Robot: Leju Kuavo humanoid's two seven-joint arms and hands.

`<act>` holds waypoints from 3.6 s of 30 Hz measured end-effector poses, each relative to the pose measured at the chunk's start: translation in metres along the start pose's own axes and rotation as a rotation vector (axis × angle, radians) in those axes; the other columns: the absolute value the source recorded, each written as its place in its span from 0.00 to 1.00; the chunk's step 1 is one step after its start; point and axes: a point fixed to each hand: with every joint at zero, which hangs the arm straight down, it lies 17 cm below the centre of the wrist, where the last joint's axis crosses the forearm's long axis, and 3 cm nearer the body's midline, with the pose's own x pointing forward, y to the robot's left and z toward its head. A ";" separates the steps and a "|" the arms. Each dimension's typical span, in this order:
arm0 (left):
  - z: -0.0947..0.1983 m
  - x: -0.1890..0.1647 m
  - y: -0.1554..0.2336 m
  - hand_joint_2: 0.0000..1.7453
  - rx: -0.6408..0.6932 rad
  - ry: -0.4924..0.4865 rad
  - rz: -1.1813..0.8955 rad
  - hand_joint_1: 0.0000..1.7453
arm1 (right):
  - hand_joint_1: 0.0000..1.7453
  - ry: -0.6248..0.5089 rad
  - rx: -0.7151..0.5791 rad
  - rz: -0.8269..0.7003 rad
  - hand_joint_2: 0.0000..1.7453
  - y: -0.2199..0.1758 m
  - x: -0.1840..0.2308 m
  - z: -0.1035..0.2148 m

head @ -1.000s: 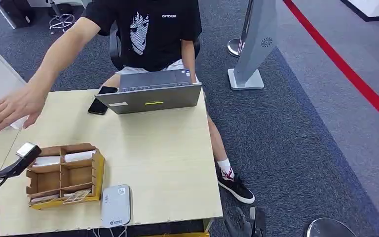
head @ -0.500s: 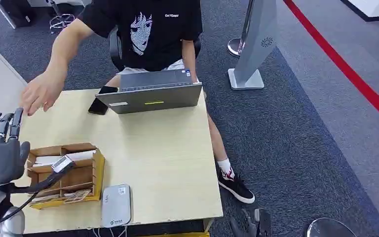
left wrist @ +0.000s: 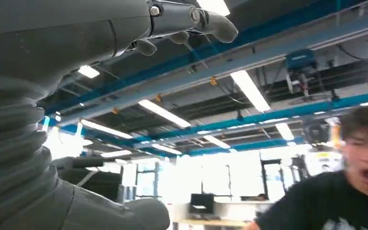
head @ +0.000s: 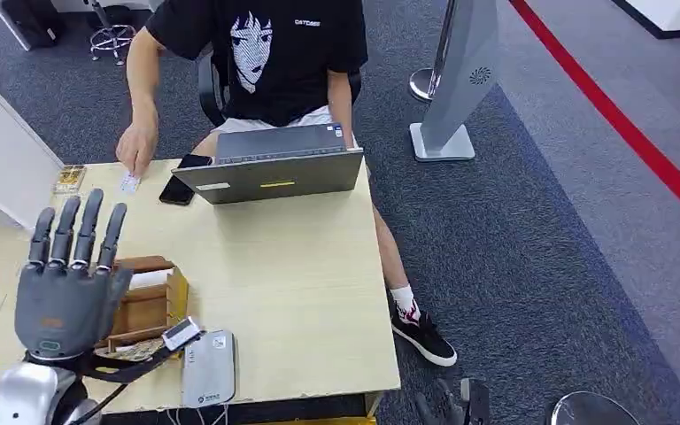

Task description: Pass the card to the sensor for recognition and then transmit it.

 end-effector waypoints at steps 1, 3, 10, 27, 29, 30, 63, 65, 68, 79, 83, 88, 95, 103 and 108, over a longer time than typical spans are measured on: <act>0.001 0.009 -0.001 1.00 -0.004 -0.015 0.015 0.00 | 0.00 0.000 -0.003 -0.002 1.00 -0.001 0.000 0.000; 0.002 0.025 -0.005 1.00 -0.018 -0.043 0.040 0.00 | 0.00 -0.001 -0.007 -0.006 1.00 -0.002 0.000 0.000; 0.036 0.070 -0.039 1.00 -0.144 -0.067 0.133 0.00 | 0.00 -0.003 -0.040 -0.029 1.00 -0.012 -0.002 0.002; 0.123 0.092 -0.090 1.00 -0.355 0.061 0.229 0.00 | 0.00 0.018 -0.096 -0.081 1.00 -0.035 -0.015 0.013; 0.123 0.084 -0.089 1.00 -0.329 0.068 0.218 0.00 | 0.00 0.019 -0.079 -0.092 1.00 -0.033 -0.015 0.014; 0.122 0.079 -0.089 1.00 -0.319 0.072 0.213 0.00 | 0.00 0.019 -0.072 -0.093 1.00 -0.032 -0.015 0.014; 0.205 -0.090 -0.133 1.00 -0.392 0.420 0.012 0.00 | 0.00 0.036 -0.045 -0.064 1.00 -0.023 -0.019 0.014; 0.204 -0.086 -0.135 1.00 -0.392 0.422 0.022 0.00 | 0.00 0.037 -0.044 -0.063 1.00 -0.023 -0.019 0.014; 0.201 -0.077 -0.138 1.00 -0.391 0.421 0.042 0.00 | 0.00 0.037 -0.044 -0.060 1.00 -0.023 -0.019 0.014; 0.180 -0.042 -0.143 1.00 -0.376 0.365 0.102 0.00 | 0.00 0.040 -0.049 -0.064 1.00 -0.024 -0.019 0.013; 0.171 -0.031 -0.142 1.00 -0.368 0.352 0.117 0.00 | 0.00 0.041 -0.050 -0.063 1.00 -0.024 -0.019 0.013; 0.165 -0.022 -0.142 1.00 -0.360 0.332 0.130 0.00 | 0.00 0.041 -0.050 -0.063 1.00 -0.025 -0.019 0.013; 0.160 -0.018 -0.141 1.00 -0.357 0.327 0.134 0.00 | 0.00 0.041 -0.050 -0.063 1.00 -0.024 -0.019 0.013; 0.161 -0.020 -0.140 1.00 -0.360 0.321 0.123 1.00 | 0.00 0.041 -0.047 -0.060 1.00 -0.024 -0.018 0.013; 0.162 -0.022 -0.140 1.00 -0.362 0.317 0.117 1.00 | 0.00 0.040 -0.043 -0.057 1.00 -0.023 -0.017 0.012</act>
